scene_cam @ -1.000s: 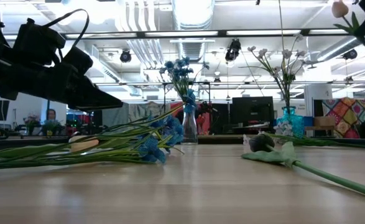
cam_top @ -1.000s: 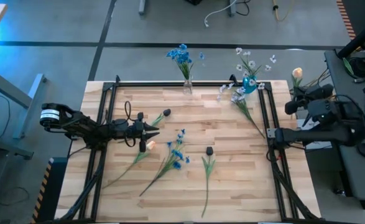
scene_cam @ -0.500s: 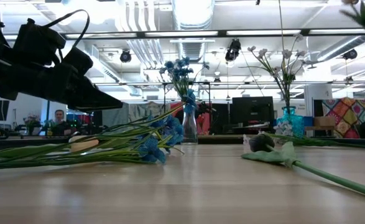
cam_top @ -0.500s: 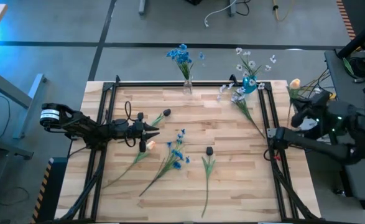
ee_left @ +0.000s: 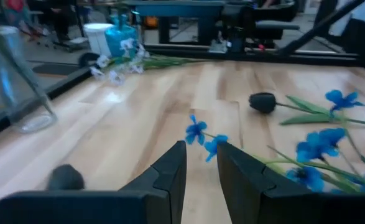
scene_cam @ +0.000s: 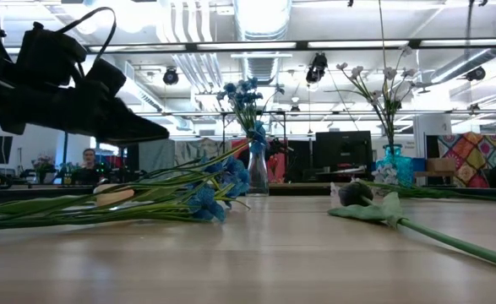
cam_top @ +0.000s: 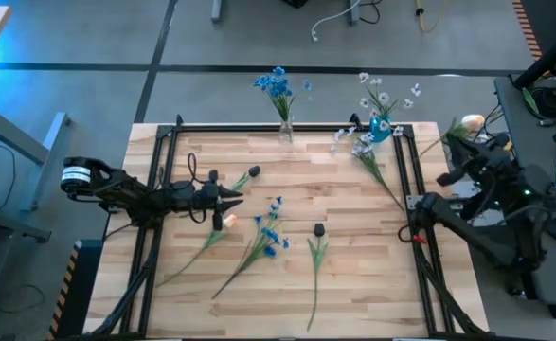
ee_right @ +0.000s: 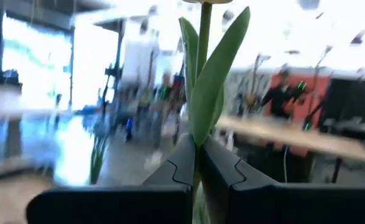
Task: Sort flowers into vase by color
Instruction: Put the right light orange tulip into the blue vase
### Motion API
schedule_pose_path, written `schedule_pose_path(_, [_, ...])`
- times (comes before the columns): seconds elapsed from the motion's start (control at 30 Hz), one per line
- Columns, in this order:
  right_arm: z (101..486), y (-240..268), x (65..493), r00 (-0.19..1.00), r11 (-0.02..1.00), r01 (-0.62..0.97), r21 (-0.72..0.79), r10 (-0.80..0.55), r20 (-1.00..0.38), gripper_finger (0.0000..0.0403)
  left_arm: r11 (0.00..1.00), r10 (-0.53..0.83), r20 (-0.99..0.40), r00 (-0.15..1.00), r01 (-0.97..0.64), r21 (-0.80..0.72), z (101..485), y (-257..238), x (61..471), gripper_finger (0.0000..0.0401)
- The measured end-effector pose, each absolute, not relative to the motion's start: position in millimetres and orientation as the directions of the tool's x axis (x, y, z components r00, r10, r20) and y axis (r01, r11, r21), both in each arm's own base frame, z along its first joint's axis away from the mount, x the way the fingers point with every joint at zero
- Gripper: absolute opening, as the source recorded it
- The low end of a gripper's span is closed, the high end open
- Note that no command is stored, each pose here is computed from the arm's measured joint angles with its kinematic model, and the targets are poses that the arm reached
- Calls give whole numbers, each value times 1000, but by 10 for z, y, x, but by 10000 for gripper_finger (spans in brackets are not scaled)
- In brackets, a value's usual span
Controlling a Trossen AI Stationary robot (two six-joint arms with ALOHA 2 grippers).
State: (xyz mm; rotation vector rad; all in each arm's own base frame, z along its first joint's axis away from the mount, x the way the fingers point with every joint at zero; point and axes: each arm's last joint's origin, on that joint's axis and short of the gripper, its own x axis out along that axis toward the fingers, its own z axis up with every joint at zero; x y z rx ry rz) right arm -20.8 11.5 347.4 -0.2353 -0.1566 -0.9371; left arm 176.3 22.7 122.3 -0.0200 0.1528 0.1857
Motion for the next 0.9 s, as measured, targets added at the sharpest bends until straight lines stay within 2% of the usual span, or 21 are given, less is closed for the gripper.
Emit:
schedule_pose_path(0.17, [3544,-30,-104,443,447,892,-73,-829,341,9,968,248,-151,957,-249,8,1226,288,1753,76])
schedule_pose_path(0.3, [3548,-103,-41,377,394,918,-49,-827,416,9,965,263,-150,953,-263,19,1226,317,1748,76])
schedule_pose_path(0.63, [3252,-286,180,400,418,906,-70,-788,469,9,963,268,-146,952,-265,43,1230,327,1747,76])
schedule_pose_path(0.9, [2902,-403,300,356,372,925,-77,-777,520,9,963,268,-146,952,-264,48,1230,327,1747,76])
